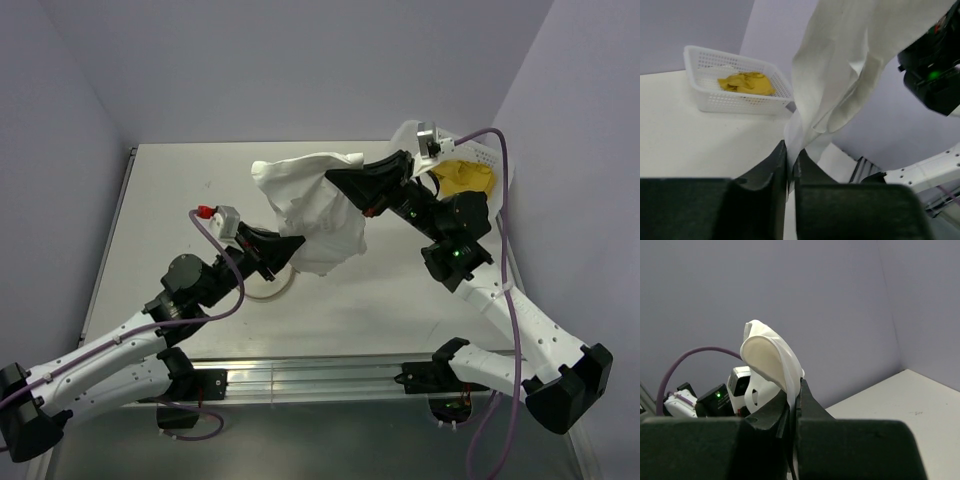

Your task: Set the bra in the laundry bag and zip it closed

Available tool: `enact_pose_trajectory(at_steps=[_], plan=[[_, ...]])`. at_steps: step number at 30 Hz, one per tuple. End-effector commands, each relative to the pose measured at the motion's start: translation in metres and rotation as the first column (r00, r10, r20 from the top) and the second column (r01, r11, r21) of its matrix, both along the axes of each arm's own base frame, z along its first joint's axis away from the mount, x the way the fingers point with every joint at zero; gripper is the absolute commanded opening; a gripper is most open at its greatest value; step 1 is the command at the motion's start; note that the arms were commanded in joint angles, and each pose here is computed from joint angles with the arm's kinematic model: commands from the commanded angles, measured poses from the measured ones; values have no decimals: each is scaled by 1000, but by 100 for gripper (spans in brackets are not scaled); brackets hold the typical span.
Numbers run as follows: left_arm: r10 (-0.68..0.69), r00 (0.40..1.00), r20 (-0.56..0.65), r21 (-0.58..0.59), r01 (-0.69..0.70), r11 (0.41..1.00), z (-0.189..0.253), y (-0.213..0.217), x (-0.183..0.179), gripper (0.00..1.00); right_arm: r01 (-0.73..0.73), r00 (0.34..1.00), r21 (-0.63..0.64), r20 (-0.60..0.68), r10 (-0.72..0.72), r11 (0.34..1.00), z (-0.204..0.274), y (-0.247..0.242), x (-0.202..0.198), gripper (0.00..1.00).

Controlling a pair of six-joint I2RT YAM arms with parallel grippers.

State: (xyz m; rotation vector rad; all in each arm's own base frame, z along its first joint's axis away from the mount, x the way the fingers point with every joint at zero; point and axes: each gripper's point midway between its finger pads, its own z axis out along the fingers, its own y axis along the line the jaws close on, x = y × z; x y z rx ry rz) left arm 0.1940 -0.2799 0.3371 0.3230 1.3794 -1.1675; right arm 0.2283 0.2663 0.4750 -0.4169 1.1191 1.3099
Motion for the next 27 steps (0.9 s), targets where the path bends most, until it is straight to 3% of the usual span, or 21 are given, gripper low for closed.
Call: enact_pose_trajectory(at_steps=[1, 3, 8, 10, 11, 17, 19, 25, 27], plan=[[16, 998, 66, -78, -11, 997, 24, 8, -5, 7, -46, 997, 48, 66, 43, 998, 17, -5, -15, 0], [21, 997, 68, -89, -15, 996, 26, 11, -5, 0, -53, 996, 57, 80, 49, 997, 16, -7, -17, 0], [88, 996, 28, -113, -85, 990, 31, 20, 4, 0, -87, 981, 27, 178, 81, 996, 16, -18, -34, 3], [110, 994, 0, -100, -109, 989, 32, 20, 10, 0, -111, 963, -5, 248, 109, 994, 15, -22, -46, 11], [113, 993, -23, -84, -114, 990, 27, 16, 14, 0, -158, 938, -72, 302, 173, 985, 10, -20, -61, 21], [167, 982, -91, -35, -171, 985, 29, 11, 33, 0, -243, 832, -247, 443, 333, 938, -11, -25, -112, 55], [187, 977, -100, -41, -192, 981, 37, 15, 38, 0, -258, 833, -295, 414, 366, 920, -26, -24, -115, 62], [184, 979, -85, -63, -189, 980, 54, 18, 37, 0, -176, 857, -336, 411, 312, 925, -48, -32, -113, 98], [168, 982, -88, -77, -174, 982, 57, 18, 34, 0, -122, 889, -327, 384, 250, 937, -52, -35, -102, 100]])
